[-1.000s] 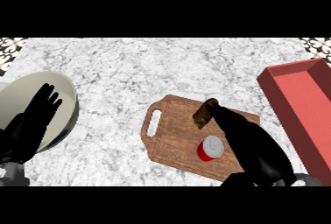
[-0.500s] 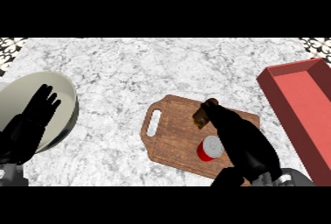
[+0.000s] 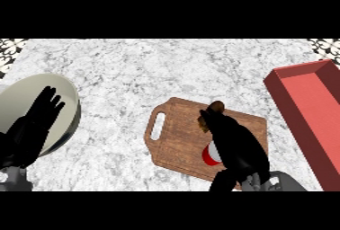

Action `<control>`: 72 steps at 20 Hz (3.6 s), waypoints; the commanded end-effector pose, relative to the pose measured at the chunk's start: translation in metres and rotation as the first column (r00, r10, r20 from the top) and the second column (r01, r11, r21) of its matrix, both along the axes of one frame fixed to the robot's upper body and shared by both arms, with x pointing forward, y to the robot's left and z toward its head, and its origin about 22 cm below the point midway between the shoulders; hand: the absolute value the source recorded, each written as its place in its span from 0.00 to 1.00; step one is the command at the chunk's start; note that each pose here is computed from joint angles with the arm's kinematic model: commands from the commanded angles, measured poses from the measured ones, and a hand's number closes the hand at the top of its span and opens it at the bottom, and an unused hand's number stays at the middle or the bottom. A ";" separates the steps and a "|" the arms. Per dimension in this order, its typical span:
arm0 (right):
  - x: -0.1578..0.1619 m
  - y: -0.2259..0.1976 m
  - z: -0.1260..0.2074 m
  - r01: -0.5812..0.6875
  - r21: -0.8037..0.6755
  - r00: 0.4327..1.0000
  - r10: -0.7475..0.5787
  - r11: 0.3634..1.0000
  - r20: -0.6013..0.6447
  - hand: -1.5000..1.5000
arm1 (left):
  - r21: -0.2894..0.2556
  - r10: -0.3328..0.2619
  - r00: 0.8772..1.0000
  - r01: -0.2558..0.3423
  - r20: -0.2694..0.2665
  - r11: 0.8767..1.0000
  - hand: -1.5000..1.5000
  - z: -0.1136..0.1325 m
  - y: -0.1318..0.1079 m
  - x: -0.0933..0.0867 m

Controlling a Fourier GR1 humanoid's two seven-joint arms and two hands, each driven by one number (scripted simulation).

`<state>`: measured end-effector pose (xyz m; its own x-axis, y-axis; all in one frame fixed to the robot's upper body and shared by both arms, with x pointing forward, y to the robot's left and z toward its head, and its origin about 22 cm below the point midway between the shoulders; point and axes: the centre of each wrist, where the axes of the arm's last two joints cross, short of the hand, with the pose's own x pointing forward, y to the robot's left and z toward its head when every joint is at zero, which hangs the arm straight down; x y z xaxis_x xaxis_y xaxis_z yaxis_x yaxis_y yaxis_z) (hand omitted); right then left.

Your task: Pick the can from the cutting board and place it in the cardboard box

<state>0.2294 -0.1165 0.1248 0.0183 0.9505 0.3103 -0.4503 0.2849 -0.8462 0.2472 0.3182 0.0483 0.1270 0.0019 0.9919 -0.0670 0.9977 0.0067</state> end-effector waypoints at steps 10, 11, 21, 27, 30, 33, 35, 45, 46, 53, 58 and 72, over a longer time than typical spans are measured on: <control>0.009 0.001 -0.011 0.053 -0.143 0.994 -0.067 0.988 -0.091 0.00 | 0.004 0.001 1.000 -0.001 0.008 1.000 0.50 0.007 0.002 0.008; 0.010 0.005 -0.029 0.058 -0.141 0.991 -0.074 0.988 -0.109 0.00 | 0.005 -0.001 1.000 0.001 0.003 1.000 0.50 -0.002 -0.007 0.006; 0.015 0.005 -0.043 0.066 -0.143 0.988 -0.085 0.987 -0.129 0.00 | -0.001 0.025 1.000 -0.025 0.005 1.000 0.50 -0.006 0.001 0.008; 0.009 -0.019 -0.036 0.063 -0.157 0.989 -0.083 0.986 -0.124 0.00 | 0.002 0.019 1.000 -0.019 -0.010 1.000 0.50 0.005 0.022 -0.011; 0.019 -0.003 -0.047 0.069 -0.128 0.995 -0.078 0.989 -0.067 1.00 | 0.007 -0.010 1.000 0.010 -0.006 1.000 0.50 -0.004 0.007 -0.007; 0.022 0.003 -0.038 0.010 -0.120 1.000 -0.012 0.993 -0.021 1.00 | 0.003 0.000 1.000 0.000 0.006 1.000 0.50 0.009 0.022 -0.007; 0.017 -0.001 -0.068 -0.009 -0.139 1.000 0.006 0.990 -0.023 1.00 | -0.004 -0.023 1.000 0.022 -0.020 1.000 0.50 -0.003 0.012 -0.002; 0.066 -0.025 -0.059 0.179 -0.119 0.983 -0.181 0.977 -0.010 1.00 | 0.007 -0.006 1.000 0.006 0.006 1.000 0.50 0.001 0.003 -0.009; 0.081 -0.036 -0.055 0.220 -0.114 0.975 -0.223 0.969 -0.018 1.00 | 0.003 -0.004 1.000 0.004 0.016 1.000 0.50 0.008 -0.002 0.008; 0.125 -0.061 -0.058 0.400 -0.167 0.915 -0.382 0.901 0.127 1.00 | 0.013 -0.003 1.000 0.003 0.006 1.000 0.50 0.002 -0.006 0.006; 0.113 -0.027 -0.013 0.402 -0.151 0.896 -0.354 0.903 0.270 1.00 | 0.008 -0.012 1.000 0.012 0.007 1.000 0.50 0.012 0.002 0.005; 0.065 -0.034 0.122 0.621 0.057 0.569 -0.499 0.782 0.653 1.00 | -0.010 0.008 1.000 -0.008 -0.010 1.000 0.50 -0.007 0.004 -0.007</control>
<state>0.3082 -0.1450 0.2181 0.3217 0.9128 0.2516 0.2892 0.1582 -0.9441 0.2463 0.3222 0.0536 0.1310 -0.0023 0.9914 -0.0744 0.9972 0.0122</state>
